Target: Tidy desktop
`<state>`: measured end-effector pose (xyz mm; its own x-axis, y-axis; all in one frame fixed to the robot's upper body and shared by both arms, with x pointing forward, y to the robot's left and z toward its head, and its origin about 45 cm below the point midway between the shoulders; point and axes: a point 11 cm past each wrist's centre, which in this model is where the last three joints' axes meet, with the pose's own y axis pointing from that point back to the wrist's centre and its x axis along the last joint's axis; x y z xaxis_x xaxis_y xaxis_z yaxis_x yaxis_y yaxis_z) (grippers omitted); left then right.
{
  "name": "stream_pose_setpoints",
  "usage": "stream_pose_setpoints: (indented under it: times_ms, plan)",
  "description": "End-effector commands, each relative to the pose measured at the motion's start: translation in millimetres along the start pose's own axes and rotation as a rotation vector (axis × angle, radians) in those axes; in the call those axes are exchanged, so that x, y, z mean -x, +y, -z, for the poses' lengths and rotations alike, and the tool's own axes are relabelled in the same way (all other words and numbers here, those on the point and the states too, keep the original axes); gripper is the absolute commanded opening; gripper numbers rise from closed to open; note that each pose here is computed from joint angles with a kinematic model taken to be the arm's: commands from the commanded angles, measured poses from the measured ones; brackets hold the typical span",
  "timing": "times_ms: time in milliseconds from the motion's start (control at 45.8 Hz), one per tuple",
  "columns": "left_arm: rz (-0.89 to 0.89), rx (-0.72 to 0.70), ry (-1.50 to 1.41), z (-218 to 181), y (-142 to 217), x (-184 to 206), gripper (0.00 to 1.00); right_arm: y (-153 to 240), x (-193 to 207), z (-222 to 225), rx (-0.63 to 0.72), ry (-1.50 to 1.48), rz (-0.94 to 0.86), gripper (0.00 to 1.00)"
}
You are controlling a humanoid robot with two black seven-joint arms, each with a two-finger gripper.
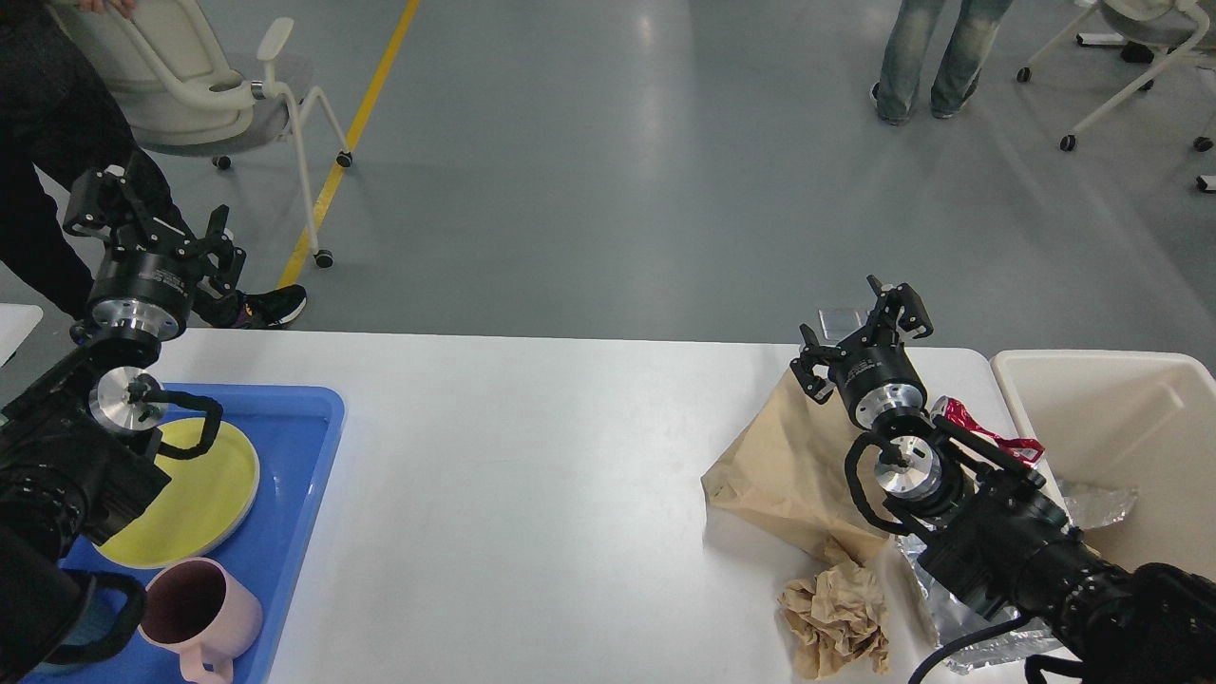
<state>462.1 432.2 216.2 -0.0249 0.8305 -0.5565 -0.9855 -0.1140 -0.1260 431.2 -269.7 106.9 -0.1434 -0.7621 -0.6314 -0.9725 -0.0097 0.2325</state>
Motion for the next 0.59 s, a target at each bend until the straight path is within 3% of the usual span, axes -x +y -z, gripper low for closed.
stream_pose_setpoints:
  times_ms: [0, 284, 568]
  plan:
    - [0.015, -0.03, 0.041, 25, 15, -3, 0.96, 0, 0, 0, 0.0, 0.0, 0.0, 1.0]
    - [-0.008, -0.058, 0.06, 53, 34, -10, 0.96, 0, 0, 0, 0.0, 0.0, 0.0, 1.0]
    - [-0.015, -0.022, 0.058, 51, 37, -13, 0.96, 0, 0, 0, 0.0, 0.0, 0.0, 1.0]
